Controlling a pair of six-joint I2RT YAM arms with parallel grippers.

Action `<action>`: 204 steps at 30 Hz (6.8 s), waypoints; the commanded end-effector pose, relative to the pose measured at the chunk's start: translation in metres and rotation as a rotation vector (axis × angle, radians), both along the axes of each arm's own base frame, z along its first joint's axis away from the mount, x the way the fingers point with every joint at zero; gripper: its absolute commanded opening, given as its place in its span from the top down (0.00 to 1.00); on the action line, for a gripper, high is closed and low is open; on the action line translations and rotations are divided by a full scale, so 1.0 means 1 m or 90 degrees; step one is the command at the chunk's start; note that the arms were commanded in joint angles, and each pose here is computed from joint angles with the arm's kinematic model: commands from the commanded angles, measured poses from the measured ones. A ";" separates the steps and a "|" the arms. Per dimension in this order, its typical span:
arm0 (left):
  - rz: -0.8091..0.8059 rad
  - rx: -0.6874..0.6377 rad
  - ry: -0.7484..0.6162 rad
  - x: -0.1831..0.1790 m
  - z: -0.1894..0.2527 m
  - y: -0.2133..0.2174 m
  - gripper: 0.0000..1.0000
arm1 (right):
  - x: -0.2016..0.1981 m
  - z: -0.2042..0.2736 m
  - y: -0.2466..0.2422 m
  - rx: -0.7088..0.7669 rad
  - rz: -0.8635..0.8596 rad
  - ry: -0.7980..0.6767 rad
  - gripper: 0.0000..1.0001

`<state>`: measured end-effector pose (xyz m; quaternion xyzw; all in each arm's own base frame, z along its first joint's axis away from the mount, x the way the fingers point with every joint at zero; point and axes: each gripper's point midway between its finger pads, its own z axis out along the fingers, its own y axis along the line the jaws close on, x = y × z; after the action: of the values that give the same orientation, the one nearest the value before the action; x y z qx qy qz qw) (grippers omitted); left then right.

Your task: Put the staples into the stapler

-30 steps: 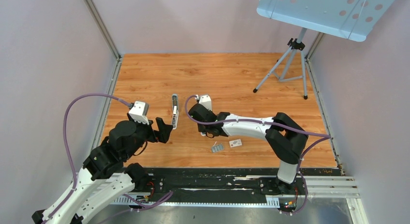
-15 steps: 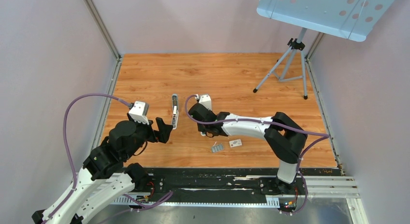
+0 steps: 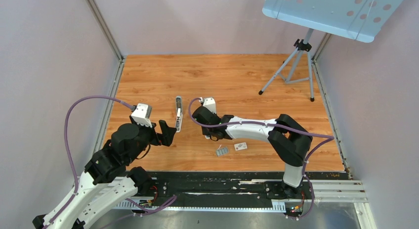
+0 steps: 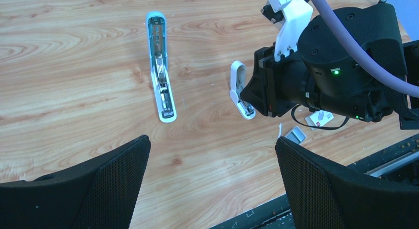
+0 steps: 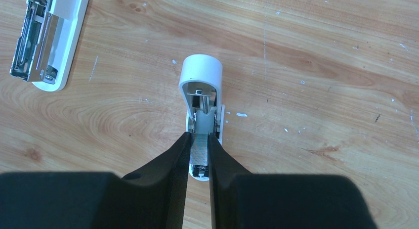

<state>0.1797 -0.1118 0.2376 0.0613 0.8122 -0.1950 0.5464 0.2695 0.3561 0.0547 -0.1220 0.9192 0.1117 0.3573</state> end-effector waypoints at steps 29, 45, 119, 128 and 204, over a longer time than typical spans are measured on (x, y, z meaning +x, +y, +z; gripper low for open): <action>0.013 0.001 -0.007 0.000 -0.001 0.006 0.00 | -0.001 -0.021 -0.019 -0.036 -0.019 0.013 0.80; 0.019 0.004 -0.011 0.001 0.000 0.008 0.00 | -0.002 -0.002 -0.016 -0.012 -0.004 0.003 0.68; 0.054 -0.159 0.186 0.110 -0.089 -0.091 0.53 | -0.010 -0.010 -0.022 0.077 0.089 0.081 0.58; 0.054 -0.141 0.229 0.131 -0.123 -0.101 0.57 | -0.009 -0.017 -0.026 0.070 0.084 0.083 0.62; -0.188 -0.288 0.258 0.111 -0.122 -0.161 0.55 | -0.020 -0.056 -0.052 0.007 0.081 0.115 0.68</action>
<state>0.2969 -0.2605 0.0959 0.0001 0.8475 -0.4095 0.3377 0.2587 0.3377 0.0368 -0.1643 0.9142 0.2130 0.3029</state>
